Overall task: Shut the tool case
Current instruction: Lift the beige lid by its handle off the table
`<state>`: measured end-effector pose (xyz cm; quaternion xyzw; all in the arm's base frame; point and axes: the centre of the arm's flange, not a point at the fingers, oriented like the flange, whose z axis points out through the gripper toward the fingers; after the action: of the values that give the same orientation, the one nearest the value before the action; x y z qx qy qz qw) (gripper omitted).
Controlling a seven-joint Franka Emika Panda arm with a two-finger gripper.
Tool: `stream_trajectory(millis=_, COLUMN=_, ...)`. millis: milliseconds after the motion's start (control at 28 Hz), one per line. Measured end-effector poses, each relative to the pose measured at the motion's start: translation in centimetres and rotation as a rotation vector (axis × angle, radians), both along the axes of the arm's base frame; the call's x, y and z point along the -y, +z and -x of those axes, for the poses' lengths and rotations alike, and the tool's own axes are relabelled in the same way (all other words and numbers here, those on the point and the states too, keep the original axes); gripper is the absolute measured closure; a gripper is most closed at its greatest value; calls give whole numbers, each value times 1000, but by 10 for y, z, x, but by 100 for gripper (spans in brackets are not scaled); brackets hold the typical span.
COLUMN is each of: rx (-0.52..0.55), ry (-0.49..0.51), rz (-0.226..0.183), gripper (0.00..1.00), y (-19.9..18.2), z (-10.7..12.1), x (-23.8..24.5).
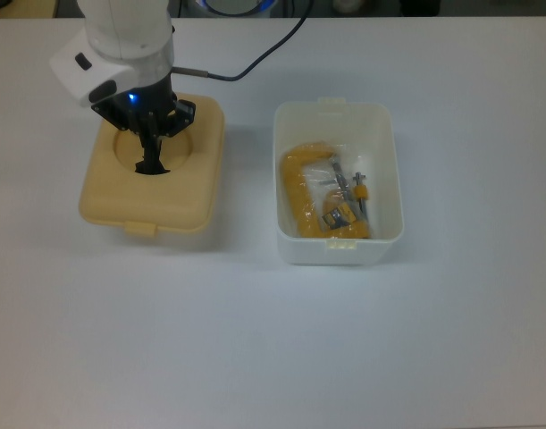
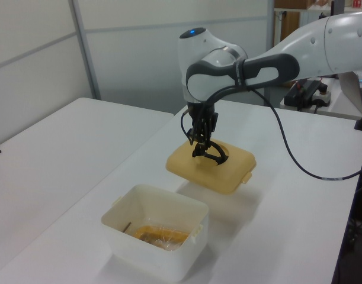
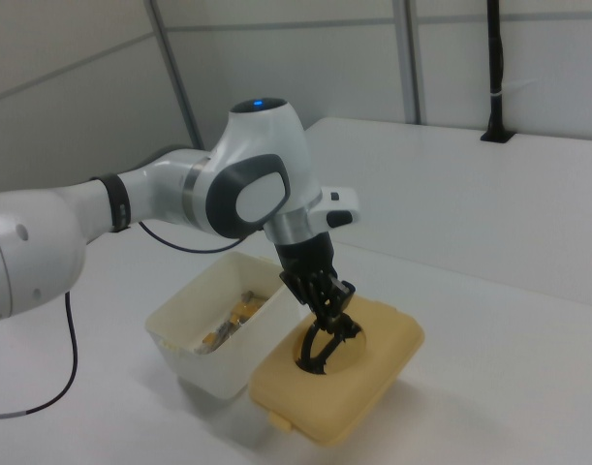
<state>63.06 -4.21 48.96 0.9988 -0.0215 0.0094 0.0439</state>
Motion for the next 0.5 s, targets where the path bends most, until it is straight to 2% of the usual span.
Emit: stream_trajectory(millis=500, rx=10, ry=-22, rz=-78, gripper=89, y=52, z=6, x=-20)
